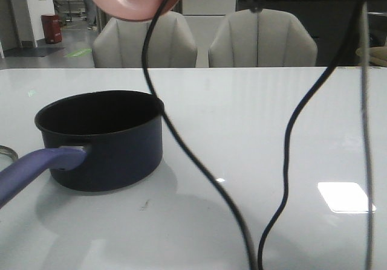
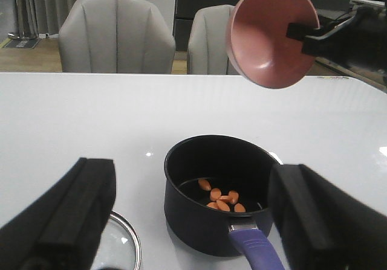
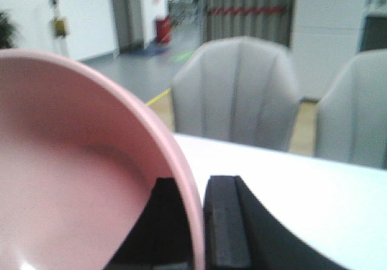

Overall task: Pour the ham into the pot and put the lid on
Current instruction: 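Carry the empty bowl back and lower it onto the table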

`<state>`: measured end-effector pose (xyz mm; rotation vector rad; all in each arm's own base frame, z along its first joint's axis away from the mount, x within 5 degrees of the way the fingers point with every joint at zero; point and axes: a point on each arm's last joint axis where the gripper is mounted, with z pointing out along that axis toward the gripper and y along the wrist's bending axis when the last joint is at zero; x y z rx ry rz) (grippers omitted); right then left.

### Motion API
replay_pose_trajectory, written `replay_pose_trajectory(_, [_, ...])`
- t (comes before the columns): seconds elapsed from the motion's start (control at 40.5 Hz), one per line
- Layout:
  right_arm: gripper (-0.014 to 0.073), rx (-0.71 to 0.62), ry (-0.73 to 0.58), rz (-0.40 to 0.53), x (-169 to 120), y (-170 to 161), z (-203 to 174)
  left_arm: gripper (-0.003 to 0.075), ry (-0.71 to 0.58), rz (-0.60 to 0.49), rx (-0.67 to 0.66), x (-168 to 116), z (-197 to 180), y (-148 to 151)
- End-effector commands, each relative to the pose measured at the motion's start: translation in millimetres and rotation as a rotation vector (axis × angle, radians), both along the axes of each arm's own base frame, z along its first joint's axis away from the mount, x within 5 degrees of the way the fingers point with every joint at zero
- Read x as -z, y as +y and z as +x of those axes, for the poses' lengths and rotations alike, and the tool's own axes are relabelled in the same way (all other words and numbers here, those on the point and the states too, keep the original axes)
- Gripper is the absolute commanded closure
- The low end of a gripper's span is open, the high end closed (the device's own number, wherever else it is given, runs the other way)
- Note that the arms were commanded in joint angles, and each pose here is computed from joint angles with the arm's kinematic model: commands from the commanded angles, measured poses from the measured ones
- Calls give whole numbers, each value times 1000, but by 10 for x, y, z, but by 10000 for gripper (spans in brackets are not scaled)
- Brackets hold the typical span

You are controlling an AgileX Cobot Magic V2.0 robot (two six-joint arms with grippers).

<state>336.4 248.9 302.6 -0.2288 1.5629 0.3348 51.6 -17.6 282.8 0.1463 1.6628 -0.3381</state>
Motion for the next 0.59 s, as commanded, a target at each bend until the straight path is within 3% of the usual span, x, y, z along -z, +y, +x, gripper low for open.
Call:
replay_pose_trajectory(0.0, [460,-85,-38,-38,-564,-198,-185,168,-88,-39,2,-150,5,-2])
replay_pose_trajectory(0.222, [460,-230,162,-161,-716,-657,-272,168,-88,-39,2,-150,5,-2])
replay_pose_trajectory(0.321, [460,-262,260,-287,-630,-895,-241,168,-88,-39,2,-150,5,-2])
replay_pose_trajectory(0.419, [460,-237,370,-362,-527,-1142,-189,168,-88,-39,2,-150,5,-2])
replay_pose_trajectory(0.567, [460,-106,537,-359,-409,-1506,-116,168,-88,-39,2,-150,5,-2])
